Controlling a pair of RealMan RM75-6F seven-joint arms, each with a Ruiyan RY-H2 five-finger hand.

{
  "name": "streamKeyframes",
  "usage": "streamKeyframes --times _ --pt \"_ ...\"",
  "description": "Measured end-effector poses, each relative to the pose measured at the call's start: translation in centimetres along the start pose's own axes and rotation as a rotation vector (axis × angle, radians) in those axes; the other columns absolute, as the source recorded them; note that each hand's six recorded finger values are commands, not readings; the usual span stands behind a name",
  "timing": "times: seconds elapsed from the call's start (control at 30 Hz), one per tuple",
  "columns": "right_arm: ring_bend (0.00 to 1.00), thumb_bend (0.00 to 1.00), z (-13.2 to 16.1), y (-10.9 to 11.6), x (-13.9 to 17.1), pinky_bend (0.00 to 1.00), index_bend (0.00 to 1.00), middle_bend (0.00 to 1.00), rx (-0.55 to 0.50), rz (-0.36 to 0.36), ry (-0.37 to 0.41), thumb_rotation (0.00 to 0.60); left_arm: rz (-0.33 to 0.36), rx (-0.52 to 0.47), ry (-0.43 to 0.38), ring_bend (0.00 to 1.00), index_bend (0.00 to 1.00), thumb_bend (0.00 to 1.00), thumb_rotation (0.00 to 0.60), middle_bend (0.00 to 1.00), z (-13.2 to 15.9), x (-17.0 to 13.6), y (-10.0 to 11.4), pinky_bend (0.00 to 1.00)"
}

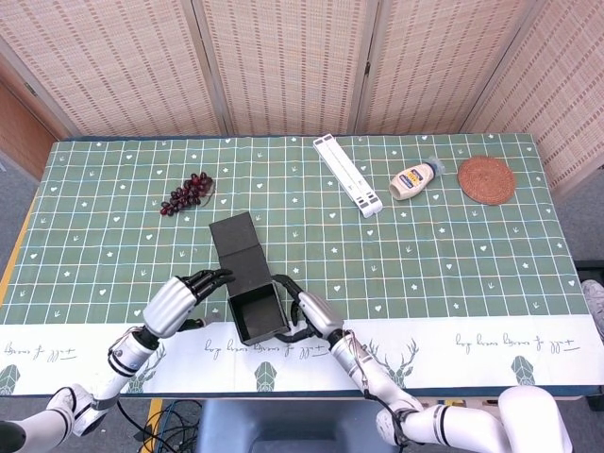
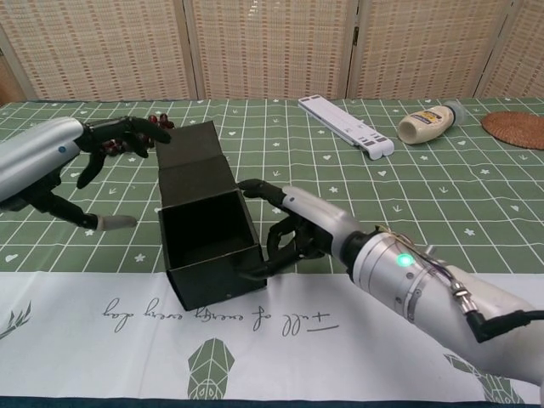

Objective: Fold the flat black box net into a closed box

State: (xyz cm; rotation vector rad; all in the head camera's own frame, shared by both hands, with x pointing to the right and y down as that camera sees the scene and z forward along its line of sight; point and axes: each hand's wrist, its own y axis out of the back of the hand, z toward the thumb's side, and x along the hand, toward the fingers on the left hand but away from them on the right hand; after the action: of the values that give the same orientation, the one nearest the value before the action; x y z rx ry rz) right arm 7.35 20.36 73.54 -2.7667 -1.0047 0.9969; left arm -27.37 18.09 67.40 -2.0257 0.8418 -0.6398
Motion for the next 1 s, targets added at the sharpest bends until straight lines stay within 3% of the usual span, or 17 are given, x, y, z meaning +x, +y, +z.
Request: streamKeyframes --times 0.2,0.37,0.53,0.73,1.0 --pt "0.63 0.01 0.0 1.9 1.4 1.00 0.00 0.00 0.004 0.001 -0.011 0.600 0.031 -0.076 0.074 0.28 0.19 0.17 0.600 0.22 -0.5 -0.2 1.0 0.73" --pt "0.63 0.00 1.6 4.1 2.6 1.00 0.00 0.00 -0.018 -0.014 0.012 0.600 0.055 -0.142 0.133 0.28 0.18 0.17 0.600 0.21 -0.8 -0.5 2.0 0.73" --pt "0.63 0.00 4.6 9.2 3.8 1.00 0.00 0.00 -0.007 -0.102 0.077 0.600 0.065 -0.219 0.189 0.26 0.17 0.17 0.600 0.21 -0.5 -0.9 2.9 0.71" --pt "0.63 0.00 6.9 15.2 5.6 1.00 0.00 0.00 0.058 -0.253 0.117 0.600 0.026 -0.216 0.221 0.21 0.11 0.17 0.600 0.16 0.4 -1.4 2.9 0.55" --pt "0.63 0.00 5.3 16.1 7.0 1.00 0.00 0.00 0.043 -0.289 0.072 0.600 -0.117 -0.226 0.189 0.10 0.05 0.17 0.600 0.07 4.0 -0.5 -0.3 0.33"
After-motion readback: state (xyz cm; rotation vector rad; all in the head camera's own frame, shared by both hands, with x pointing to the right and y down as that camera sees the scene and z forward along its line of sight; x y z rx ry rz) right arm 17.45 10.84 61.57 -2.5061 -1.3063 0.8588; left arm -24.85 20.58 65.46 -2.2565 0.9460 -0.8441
